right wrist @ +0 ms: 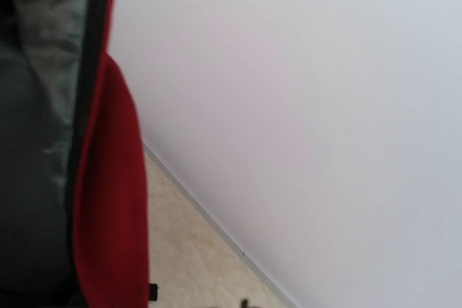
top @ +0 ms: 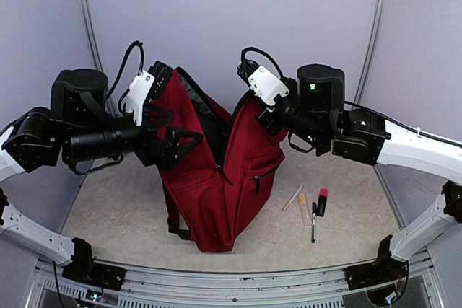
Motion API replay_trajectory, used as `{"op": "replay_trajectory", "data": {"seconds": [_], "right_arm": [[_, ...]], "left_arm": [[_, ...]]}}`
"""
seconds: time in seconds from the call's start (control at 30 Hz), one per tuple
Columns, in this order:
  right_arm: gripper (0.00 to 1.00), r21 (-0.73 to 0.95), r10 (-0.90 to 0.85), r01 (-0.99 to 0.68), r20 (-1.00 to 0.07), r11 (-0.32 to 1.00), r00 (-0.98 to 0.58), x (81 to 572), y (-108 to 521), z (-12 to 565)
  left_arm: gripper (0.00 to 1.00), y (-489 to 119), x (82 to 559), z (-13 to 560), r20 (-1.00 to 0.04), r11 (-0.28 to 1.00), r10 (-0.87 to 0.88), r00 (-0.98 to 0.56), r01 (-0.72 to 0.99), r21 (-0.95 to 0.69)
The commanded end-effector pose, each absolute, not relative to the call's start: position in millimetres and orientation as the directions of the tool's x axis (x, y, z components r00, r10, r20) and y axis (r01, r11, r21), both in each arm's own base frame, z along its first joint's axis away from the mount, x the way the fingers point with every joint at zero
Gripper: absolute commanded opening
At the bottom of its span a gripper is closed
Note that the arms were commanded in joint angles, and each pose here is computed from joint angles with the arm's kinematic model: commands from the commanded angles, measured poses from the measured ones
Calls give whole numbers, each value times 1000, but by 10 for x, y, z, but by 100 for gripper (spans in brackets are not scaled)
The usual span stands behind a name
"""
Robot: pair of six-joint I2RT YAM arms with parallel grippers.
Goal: Pack the student bag
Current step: Pass from the right arm to the left
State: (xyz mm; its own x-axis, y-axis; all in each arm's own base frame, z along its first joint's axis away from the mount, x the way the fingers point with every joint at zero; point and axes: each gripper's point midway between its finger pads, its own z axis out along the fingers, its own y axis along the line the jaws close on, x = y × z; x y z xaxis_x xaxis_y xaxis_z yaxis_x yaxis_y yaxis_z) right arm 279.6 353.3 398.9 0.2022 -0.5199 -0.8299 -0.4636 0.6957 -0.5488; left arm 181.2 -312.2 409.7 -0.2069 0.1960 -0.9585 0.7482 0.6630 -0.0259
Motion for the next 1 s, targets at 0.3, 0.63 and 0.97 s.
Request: {"op": "replay_trajectory", "data": {"seconds": [0.3,0.63,0.97], "right_arm": [[0,-452,-444,-423,-887,785,124,3014,3409,4089],[0,-447,-439,-434,-890,782,124,2996,3407,4083],[0,-455,-448,-420,-886,785,123,3000,3347,4110]], "left_arm": [[99,-2878,1364,3066,-880,755,277,-386,654,-50],[99,-2978,1728,2552,-905,810,142,-401,573,-126],[99,-2912,1684,2744,-929,736,-14,-370,625,-260]]}}
